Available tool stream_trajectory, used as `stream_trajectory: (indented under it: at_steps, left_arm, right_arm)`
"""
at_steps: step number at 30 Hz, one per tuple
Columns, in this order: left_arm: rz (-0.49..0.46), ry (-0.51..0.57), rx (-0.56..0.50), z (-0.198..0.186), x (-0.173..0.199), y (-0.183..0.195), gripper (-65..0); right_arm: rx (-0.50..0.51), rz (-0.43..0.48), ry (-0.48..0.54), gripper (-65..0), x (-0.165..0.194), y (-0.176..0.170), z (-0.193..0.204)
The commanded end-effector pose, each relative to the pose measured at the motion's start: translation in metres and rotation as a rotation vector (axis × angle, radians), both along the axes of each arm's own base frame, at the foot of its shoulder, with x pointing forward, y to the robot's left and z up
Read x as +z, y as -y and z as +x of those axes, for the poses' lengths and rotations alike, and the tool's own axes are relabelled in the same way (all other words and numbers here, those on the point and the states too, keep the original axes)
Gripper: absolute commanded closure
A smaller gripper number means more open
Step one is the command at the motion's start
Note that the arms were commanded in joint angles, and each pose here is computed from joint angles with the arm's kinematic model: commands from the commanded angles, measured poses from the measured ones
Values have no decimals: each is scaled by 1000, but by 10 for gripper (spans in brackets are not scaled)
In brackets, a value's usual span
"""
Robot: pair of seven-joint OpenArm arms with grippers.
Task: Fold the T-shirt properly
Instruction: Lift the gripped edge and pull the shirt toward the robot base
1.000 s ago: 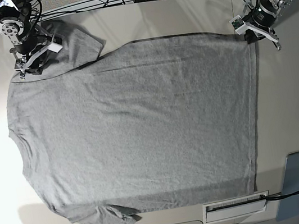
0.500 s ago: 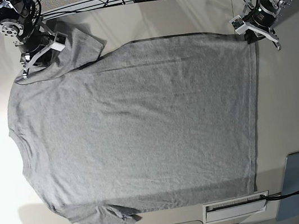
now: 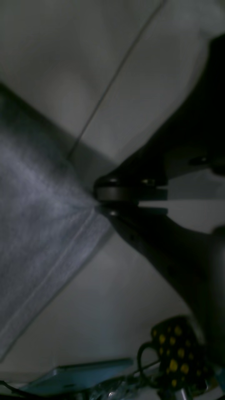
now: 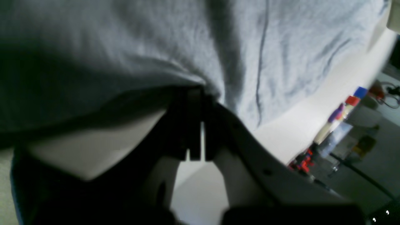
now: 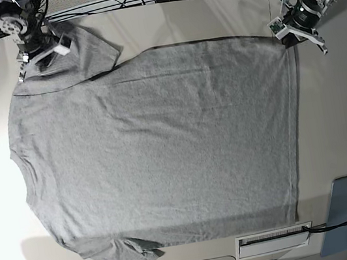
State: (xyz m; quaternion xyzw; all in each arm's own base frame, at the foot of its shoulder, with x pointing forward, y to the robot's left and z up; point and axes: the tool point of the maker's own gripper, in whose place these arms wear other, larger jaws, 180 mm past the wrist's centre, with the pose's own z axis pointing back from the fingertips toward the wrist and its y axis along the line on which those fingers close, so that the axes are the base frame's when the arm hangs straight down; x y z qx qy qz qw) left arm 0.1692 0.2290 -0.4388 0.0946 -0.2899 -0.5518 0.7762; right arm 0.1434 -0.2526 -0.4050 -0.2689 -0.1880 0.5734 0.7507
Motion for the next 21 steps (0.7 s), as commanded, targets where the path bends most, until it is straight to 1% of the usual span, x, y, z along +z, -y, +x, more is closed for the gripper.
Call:
stream_trajectory:
  at_steps: [1,4,6,8,13,21]
  left_arm:
    - [17,-152,-15,-37,-16,-2,0]
    - [-60,-191,15,-54,-8,9,0]
    - [-103,-193,45,-59,0,10,0]
    - [-130,-187,82,-60,8,6,0]
    - [-180,-239,107,-71,21,-4,0]
    - [-146,-224,149,-76,34,-26,0]
  right_arm:
    - [14,-20,31,0,11,3,3]
    - [22,-31,41,0,19,5,-9]
    - [28,-30,32,0,22,4,-18]
    - [34,-30,14,0,24,3,-29]
    - [33,-24,22,0,35,0,-48]
    - [34,-47,11,0,45,-1,-80]
